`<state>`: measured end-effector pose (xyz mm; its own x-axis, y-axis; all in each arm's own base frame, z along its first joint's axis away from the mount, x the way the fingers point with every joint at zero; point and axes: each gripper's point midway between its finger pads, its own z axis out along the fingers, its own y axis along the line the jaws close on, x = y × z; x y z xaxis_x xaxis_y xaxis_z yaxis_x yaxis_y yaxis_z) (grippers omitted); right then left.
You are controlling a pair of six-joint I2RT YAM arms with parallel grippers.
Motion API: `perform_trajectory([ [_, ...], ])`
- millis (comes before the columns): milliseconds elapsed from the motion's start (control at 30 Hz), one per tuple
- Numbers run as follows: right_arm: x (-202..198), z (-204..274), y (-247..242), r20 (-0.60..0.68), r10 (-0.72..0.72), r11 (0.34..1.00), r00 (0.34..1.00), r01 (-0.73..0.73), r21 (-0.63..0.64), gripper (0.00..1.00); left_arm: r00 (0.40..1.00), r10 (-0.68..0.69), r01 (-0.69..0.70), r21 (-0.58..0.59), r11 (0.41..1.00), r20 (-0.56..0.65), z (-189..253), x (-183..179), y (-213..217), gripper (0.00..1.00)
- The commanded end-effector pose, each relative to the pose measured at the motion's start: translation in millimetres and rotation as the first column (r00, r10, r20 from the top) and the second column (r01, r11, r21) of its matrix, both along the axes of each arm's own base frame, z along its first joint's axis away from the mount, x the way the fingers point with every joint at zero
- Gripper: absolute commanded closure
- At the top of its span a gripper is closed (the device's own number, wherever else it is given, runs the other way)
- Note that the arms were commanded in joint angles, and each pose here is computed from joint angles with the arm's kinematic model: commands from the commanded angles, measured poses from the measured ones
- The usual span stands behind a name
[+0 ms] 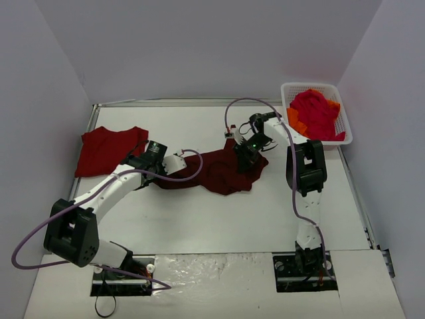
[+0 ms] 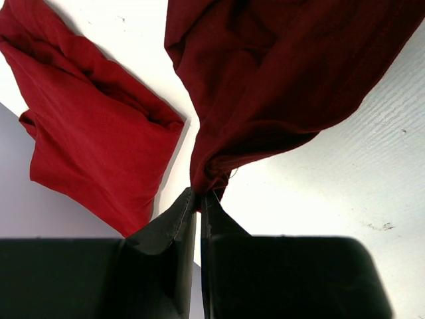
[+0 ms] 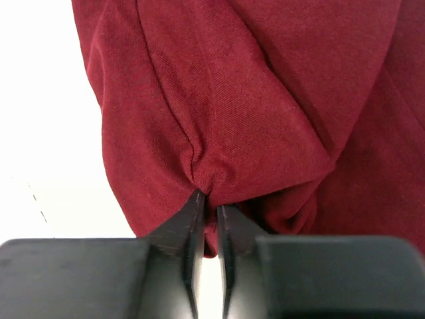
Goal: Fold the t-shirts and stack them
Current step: Flatten out the tshirt
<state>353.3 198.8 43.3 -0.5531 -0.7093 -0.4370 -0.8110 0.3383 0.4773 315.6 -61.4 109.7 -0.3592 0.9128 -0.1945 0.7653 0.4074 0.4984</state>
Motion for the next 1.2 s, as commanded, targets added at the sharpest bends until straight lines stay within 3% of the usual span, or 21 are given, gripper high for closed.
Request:
perform_trajectory([
  [0,-15.5,9.4,3.1,-0.050,0.023,1.000,0.998,-0.022,0.013,0.97,1.000,0.019,-0.019,-0.010,1.000,0.002,-0.6,2.1,1.5,0.98],
  [33,-14.5,11.3,2.4,-0.041,0.023,1.000,0.999,-0.023,0.009,1.00,1.000,0.019,-0.019,-0.012,1.000,0.002,-0.3,2.1,1.2,0.98],
  [367,34.2,51.5,-19.9,0.131,-0.090,0.994,0.987,0.097,-0.048,1.00,0.995,0.062,-0.062,0.005,0.998,0.073,13.1,13.1,7.4,0.98],
  [467,67.5,80.9,-36.3,0.233,-0.188,0.976,0.954,0.208,-0.064,1.00,0.977,0.157,-0.153,-0.039,0.987,0.143,30.7,27.5,15.5,0.98],
  [500,77.2,88.2,-41.1,0.262,-0.216,0.968,0.940,0.242,-0.070,1.00,0.963,0.208,-0.192,-0.105,0.976,0.170,44.5,35.9,13.4,0.98],
  [600,110.0,123.2,-60.3,0.389,-0.296,0.933,0.872,0.352,-0.079,1.00,0.940,0.309,-0.271,-0.229,0.935,0.148,62.3,46.1,18.9,0.98],
  [767,152.3,190.1,-85.5,0.556,-0.415,0.867,0.720,0.498,0.003,1.00,0.880,0.413,-0.294,-0.413,0.862,0.235,140.4,86.6,21.6,0.98],
  [967,150.8,253.6,-98.7,0.662,-0.449,0.843,0.599,0.530,0.092,1.00,0.822,0.449,-0.269,-0.457,0.847,0.349,214.6,102.7,27.8,0.98],
  [1167,128.9,304.1,-123.4,0.710,-0.512,0.810,0.483,0.548,0.211,1.00,0.782,0.463,-0.268,-0.447,0.854,0.416,237.9,89.0,41.6,0.98],
])
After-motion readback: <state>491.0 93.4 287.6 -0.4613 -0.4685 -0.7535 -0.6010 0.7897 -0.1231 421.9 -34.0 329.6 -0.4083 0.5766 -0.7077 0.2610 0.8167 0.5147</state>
